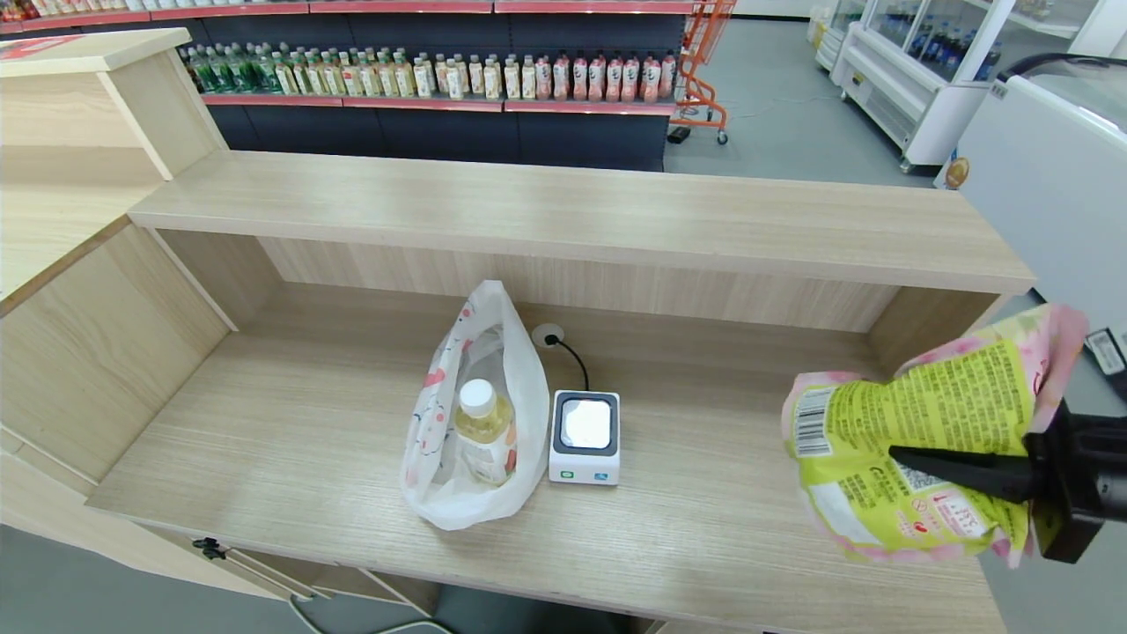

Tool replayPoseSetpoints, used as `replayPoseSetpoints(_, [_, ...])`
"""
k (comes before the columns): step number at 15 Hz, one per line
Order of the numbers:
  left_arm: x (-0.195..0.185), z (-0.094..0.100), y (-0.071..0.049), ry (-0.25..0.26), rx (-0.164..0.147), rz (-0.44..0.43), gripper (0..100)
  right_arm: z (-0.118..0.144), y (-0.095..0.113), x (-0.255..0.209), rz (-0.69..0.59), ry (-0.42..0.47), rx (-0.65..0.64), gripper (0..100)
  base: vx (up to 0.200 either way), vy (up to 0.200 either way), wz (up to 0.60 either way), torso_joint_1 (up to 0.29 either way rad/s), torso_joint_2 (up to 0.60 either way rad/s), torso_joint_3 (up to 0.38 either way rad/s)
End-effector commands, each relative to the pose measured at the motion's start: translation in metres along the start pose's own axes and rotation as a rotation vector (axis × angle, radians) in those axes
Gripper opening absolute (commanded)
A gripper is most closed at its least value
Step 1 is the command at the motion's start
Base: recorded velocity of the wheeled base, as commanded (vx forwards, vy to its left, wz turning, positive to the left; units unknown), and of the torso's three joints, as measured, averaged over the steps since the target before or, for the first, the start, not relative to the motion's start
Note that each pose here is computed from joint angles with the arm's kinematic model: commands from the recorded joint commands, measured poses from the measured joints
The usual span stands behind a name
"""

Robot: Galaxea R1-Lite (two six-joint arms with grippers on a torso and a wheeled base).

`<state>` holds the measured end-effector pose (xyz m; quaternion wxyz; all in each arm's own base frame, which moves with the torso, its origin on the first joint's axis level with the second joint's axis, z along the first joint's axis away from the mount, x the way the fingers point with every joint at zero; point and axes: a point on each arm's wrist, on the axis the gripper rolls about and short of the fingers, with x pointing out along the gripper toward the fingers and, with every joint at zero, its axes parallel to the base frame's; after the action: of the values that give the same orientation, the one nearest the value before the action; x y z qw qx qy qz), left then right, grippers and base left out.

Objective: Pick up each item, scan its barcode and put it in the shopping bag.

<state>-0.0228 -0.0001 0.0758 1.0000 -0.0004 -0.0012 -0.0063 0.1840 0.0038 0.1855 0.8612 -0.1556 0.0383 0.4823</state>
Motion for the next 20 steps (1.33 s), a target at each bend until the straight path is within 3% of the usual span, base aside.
replayPoseSetpoints(1, [0.0,0.0,0.0,-0.001,-0.001,-0.001,100,0.035,0.016,0.006,-0.19,0.018,0.345,0,0.0,0.0,0.0,0.0,0.0,0.0])
replayPoseSetpoints(5, [0.0,0.0,0.0,-0.001,-0.001,0.0,100,0.071,0.021,0.063,-0.35,-0.029,1.019,0,0.0,0.0,0.0,0.0,0.0,0.0])
replayPoseSetpoints(7, [0.0,0.0,0.0,-0.001,-0.001,-0.001,100,0.074,0.009,0.092,-0.457,0.028,1.262,0,0.0,0.0,0.0,0.0,0.0,0.0])
replayPoseSetpoints(9, [0.0,0.0,0.0,-0.001,-0.001,0.0,100,0.07,-0.016,0.121,-0.598,0.124,1.591,0,0.0,0.0,0.0,0.0,0.0,0.0])
replayPoseSetpoints(11, [0.0,0.0,0.0,-0.001,-0.001,-0.001,100,0.071,-0.036,0.135,-0.716,0.198,1.833,0,0.0,0.0,0.0,0.0,0.0,0.0])
replayPoseSetpoints(14, [0.0,0.0,0.0,-0.001,-0.001,-0.001,100,0.074,-0.041,0.155,-0.759,0.282,2.008,0,0.0,0.0,0.0,0.0,0.0,0.0])
replayPoseSetpoints(20, [0.0,0.0,0.0,-0.001,-0.002,0.0,100,0.085,-0.007,0.174,-0.658,0.375,2.007,0,0.0,0.0,0.0,0.0,0.0,0.0])
